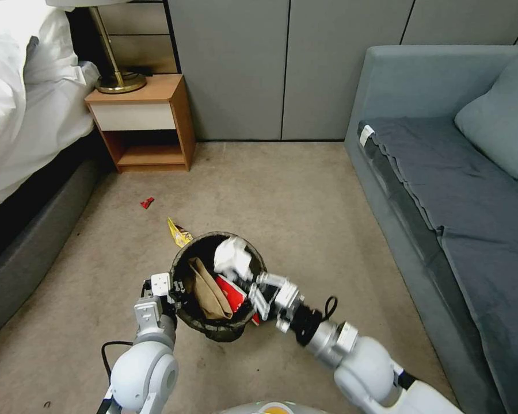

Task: Pick up the trash bin, then pick up the garbage from the floor and place it into the trash bin.

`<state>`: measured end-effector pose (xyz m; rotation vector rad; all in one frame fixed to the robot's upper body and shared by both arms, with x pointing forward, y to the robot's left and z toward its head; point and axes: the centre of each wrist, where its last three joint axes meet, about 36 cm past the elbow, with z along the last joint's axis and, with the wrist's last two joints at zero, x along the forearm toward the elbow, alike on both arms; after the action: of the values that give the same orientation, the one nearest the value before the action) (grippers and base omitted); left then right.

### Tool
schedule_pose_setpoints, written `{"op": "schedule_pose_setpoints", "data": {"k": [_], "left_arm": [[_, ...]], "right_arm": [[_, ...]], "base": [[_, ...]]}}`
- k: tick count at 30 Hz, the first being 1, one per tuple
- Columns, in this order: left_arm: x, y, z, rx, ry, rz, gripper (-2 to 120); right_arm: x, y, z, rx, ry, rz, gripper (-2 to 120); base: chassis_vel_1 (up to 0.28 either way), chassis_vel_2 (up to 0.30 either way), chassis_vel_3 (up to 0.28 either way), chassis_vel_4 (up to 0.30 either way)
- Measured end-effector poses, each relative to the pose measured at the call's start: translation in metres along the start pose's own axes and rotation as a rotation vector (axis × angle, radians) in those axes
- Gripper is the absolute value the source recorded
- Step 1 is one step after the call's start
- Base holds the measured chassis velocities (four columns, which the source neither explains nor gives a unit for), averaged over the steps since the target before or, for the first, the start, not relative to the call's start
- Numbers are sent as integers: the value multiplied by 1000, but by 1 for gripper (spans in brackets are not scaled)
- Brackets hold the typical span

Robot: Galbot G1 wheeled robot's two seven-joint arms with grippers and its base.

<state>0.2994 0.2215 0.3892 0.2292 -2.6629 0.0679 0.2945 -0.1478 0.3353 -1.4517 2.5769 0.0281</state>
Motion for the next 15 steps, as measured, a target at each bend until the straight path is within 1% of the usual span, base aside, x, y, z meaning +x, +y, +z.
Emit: {"op": "schedule_pose_setpoints", "data": {"k": [4, 7, 10, 15], "left_arm": [[2, -1, -1, 3, -4, 3, 0], [4, -2, -2, 4, -5, 4, 0], [5, -1, -3, 4, -8, 4, 0], [6, -1, -5, 5, -14, 4, 0]], "right_arm": [[-1, 1, 17, -5, 27, -1, 0], [-5, -5, 25, -3, 35, 12, 0], [-8, -17, 38, 1, 54, 38, 0], [-10, -26, 44, 12, 65, 58, 0]], "base": [[0, 0, 0, 0], [0, 0, 0, 0], [0, 0, 0, 0], [0, 0, 0, 0]]}}
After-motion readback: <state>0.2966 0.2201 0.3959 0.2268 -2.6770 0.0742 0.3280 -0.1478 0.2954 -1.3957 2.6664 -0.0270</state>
